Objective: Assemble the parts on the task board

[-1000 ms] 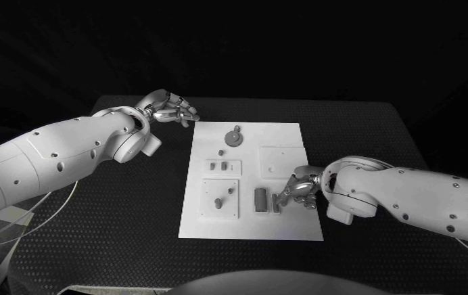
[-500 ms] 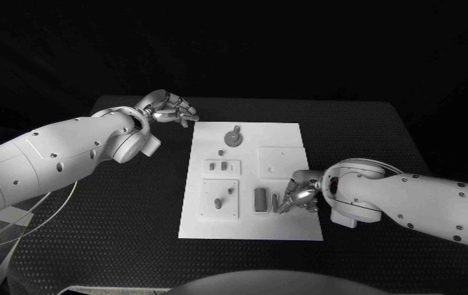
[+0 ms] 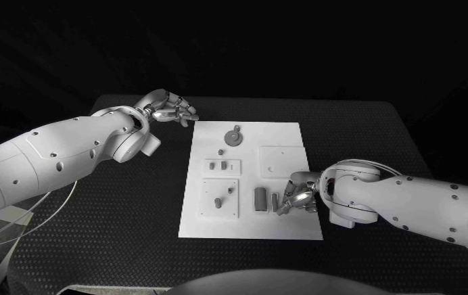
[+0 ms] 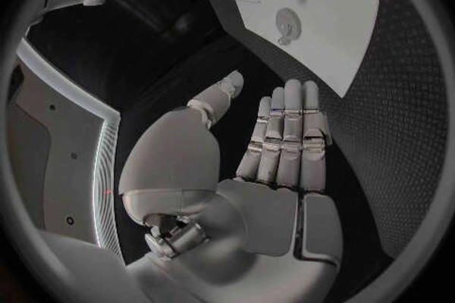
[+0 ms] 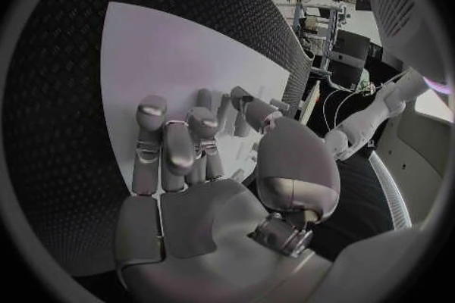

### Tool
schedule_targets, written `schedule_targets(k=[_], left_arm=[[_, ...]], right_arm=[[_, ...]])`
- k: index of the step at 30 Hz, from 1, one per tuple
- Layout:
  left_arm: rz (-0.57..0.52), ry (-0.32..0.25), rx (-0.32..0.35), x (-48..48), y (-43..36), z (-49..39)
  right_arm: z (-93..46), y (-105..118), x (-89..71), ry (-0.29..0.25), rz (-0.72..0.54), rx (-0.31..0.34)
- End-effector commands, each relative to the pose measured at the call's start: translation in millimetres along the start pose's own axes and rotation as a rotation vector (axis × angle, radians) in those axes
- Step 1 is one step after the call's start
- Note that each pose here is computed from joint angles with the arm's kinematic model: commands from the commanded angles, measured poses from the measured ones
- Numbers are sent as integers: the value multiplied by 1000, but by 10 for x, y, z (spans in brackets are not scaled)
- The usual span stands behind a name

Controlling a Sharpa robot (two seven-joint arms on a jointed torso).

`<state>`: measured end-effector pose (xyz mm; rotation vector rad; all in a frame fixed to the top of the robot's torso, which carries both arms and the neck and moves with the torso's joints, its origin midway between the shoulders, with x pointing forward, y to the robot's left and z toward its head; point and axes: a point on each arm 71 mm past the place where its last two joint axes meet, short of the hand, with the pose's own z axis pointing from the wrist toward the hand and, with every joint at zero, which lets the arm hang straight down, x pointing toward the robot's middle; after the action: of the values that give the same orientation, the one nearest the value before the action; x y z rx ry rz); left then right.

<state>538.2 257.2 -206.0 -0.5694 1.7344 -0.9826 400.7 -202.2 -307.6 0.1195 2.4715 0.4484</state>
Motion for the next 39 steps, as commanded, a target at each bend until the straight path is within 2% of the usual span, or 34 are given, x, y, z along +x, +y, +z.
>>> schedule_targets(k=[1, 17, 39], left_arm=[[0, 13, 10, 14, -20, 5], [0, 15, 11, 23, -26, 10], [2, 14, 8, 20, -21, 7]], right_arm=[[19, 18, 14, 4, -25, -4], [99, 11, 18, -27, -101, 10], [133, -34, 31, -1, -112, 34]])
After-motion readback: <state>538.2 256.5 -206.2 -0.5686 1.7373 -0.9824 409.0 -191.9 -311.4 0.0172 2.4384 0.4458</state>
